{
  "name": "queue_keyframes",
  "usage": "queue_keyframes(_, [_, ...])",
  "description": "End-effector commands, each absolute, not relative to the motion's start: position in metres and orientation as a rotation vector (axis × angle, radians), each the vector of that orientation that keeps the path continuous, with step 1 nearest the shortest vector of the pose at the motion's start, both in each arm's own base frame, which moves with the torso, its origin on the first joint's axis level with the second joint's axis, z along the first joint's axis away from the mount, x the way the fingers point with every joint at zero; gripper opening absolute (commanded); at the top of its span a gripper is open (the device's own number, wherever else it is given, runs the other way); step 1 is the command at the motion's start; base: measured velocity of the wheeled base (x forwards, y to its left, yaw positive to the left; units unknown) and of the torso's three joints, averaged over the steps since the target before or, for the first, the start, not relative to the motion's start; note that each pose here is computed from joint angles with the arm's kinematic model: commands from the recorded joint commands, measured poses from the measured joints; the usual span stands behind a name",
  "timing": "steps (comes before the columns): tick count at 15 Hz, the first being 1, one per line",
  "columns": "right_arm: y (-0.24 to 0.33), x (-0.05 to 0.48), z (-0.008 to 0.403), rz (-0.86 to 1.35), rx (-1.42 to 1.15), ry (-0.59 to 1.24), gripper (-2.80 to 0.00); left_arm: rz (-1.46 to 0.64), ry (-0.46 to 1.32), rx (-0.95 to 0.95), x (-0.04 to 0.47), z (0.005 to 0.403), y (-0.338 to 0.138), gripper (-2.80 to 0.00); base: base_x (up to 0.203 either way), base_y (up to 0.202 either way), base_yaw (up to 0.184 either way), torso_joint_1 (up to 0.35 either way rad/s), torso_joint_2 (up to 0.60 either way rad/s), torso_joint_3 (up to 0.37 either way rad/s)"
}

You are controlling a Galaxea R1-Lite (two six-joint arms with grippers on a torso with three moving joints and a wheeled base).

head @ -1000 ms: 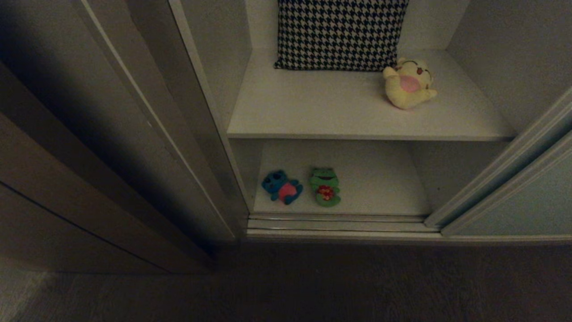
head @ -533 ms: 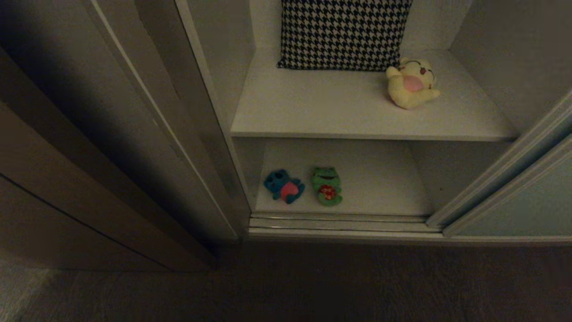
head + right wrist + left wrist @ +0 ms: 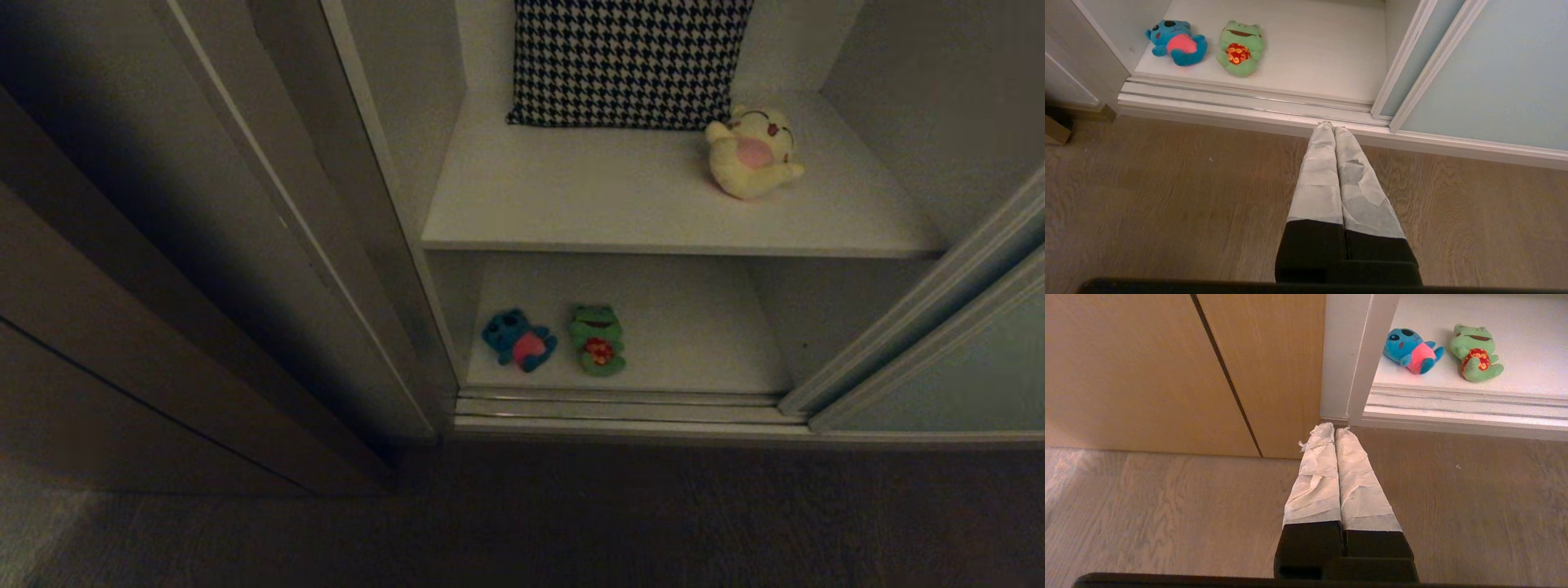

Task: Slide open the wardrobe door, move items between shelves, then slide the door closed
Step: Place the pink doll on the lower shelf

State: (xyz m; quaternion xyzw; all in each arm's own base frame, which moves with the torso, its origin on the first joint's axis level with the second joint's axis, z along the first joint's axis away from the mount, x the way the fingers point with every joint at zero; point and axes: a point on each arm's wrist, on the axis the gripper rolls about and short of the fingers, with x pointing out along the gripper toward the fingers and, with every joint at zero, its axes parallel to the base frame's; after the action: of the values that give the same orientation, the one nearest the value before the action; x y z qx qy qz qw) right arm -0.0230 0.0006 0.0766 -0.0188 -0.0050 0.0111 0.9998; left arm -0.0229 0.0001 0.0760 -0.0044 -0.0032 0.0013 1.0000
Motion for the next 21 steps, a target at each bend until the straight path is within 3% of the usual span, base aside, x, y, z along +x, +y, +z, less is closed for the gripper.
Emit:
queue_keyframes(1, [0.0006,-0.0230,0.0767,0.023,-0.037,-0.011,-2.80,0.003,-0.006,-0.011,-0.0228,0.0761,0.0001,-2.80,0.000,0.000,0.000,0.000,0.00,0.000])
queue_keyframes(5, [0.0006,-0.0230,0.0765,0.023,-0.038,-0.010,-2.80,0.002,-0.006,-0.005,-0.0229,0.0764,0.0001,-2.80,0.032,0.000,0.000,0.000,0.00,0.004])
queue_keyframes(12, [0.0006,-0.0230,0.0765,0.021,-0.028,-0.010,-2.80,0.003,-0.006,-0.008,-0.0229,0.0764,0.0001,-2.80,0.182,0.000,0.001,0.003,0.00,0.002])
queue_keyframes(21, [0.0005,-0.0233,0.0768,0.018,-0.033,-0.008,-2.80,0.003,-0.006,-0.009,-0.0228,0.0761,0.0001,-2.80,0.000,0.000,0.000,0.000,0.00,0.000])
